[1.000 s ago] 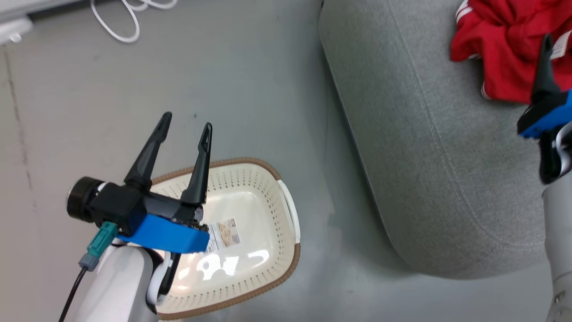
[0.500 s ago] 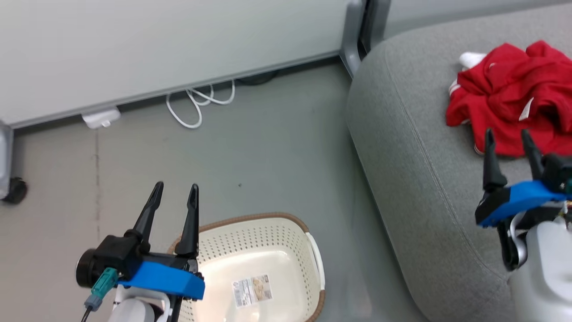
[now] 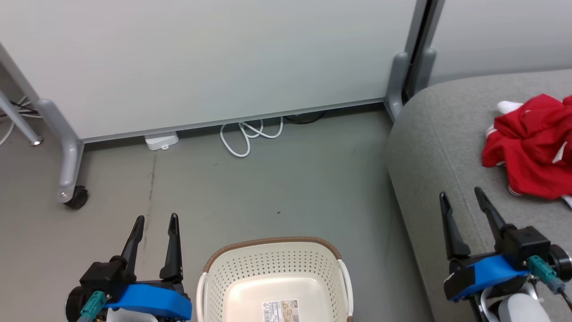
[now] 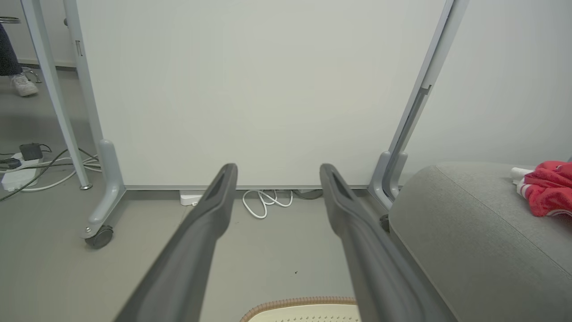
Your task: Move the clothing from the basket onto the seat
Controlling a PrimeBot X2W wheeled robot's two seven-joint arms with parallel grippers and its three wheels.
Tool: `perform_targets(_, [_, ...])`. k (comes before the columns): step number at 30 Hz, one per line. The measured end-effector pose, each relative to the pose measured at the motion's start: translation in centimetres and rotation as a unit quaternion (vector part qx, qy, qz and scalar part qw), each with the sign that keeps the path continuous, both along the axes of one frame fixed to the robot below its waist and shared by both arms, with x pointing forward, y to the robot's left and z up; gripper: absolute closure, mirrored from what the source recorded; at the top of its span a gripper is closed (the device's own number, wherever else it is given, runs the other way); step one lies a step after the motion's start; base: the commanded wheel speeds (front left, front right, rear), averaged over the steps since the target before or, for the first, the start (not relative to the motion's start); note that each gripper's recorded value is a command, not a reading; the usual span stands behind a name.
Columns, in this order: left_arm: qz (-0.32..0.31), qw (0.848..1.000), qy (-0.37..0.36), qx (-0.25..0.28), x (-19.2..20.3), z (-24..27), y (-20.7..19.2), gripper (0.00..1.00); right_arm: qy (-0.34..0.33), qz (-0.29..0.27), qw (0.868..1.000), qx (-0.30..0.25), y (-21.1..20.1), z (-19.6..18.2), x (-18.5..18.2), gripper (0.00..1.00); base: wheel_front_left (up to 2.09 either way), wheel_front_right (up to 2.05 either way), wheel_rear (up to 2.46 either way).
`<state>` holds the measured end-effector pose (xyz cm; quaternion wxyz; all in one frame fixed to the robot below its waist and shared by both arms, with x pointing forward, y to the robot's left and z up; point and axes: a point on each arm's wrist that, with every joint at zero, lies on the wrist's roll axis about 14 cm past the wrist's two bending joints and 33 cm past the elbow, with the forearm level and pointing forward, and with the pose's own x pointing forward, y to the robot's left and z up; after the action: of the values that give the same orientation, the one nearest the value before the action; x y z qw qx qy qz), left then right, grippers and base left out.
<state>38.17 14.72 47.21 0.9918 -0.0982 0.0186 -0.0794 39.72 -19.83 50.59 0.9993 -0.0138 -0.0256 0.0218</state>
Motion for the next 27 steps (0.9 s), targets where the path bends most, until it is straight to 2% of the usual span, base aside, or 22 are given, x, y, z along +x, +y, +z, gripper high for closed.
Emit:
perform_targets(11, [0.053, 0.999, 0.007, 0.006, -2.0, -0.4, 3.5, 0.0, 0.026, 0.043, 0.999, 0.015, 3.8, -1.4, -0.8, 0.0, 0.0, 0.0, 0.0])
perform_targets(27, [0.053, 0.998, 0.016, 0.005, -2.4, -1.0, 3.3, 0.0, 0.028, 0.036, 0.998, 0.033, 3.4, -1.3, -1.4, 0.0, 0.0, 0.0, 0.0])
